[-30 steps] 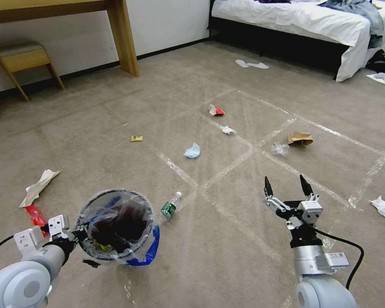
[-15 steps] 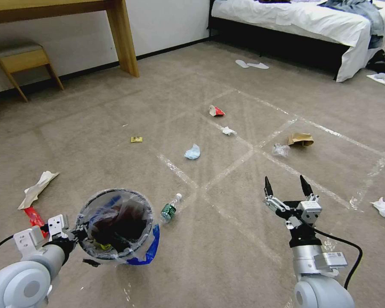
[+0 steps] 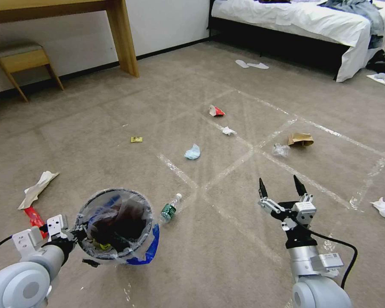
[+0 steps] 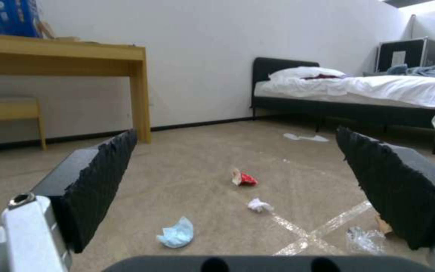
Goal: Pick up the trash bin and place the garbage on the floor into it.
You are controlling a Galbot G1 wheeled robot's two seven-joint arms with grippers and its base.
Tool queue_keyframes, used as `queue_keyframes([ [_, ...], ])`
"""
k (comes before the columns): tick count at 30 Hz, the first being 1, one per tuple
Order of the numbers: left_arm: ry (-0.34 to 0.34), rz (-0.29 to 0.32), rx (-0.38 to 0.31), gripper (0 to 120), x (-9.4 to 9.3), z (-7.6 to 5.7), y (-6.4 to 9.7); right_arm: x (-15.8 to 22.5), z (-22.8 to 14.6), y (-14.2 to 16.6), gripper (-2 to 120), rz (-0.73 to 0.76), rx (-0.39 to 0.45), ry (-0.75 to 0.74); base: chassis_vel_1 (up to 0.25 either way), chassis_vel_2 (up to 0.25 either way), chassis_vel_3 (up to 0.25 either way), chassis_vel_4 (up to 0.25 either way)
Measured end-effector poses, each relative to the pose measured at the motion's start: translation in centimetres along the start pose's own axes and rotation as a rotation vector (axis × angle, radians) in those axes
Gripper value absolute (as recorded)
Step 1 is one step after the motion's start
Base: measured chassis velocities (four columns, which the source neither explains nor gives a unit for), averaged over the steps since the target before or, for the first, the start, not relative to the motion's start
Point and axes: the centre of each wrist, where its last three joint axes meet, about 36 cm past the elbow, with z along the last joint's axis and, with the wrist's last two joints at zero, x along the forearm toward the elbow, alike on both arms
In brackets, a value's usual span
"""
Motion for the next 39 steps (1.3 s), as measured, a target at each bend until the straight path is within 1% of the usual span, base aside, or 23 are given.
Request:
queue_keyframes([
  [8,-0.001,-0.002,0.0,1,0.0,0.1,0.0,-0.3,0.2,0.4,100,-0.013,-0.019,-0.003,0.0,0.0,0.0,0.0],
  [17,-0.009,-0.01,-0.001,1,0.0,-0.2,0.1,-0.4,0.7,0.7,100,-0.03,-0.03,0.01,0.0,0.0,0.0,0.0],
  [29,-0.006,-0.047,0.008,1,-0.1,-0.2,1.3,-1.1,1.2,0.8,100,-0.053,-0.045,0.008,0.0,0.0,0.0,0.0],
  [34,-0.014,-0.071,0.012,1,0.3,-0.7,2.1,-1.6,0.8,0.5,100,-0.047,-0.05,-0.008,0.0,0.0,0.0,0.0],
  [39,-0.015,-0.087,0.015,1,0.4,-0.9,2.6,-1.9,0.9,0.7,100,-0.047,-0.058,-0.007,0.0,0.0,0.0,0.0],
])
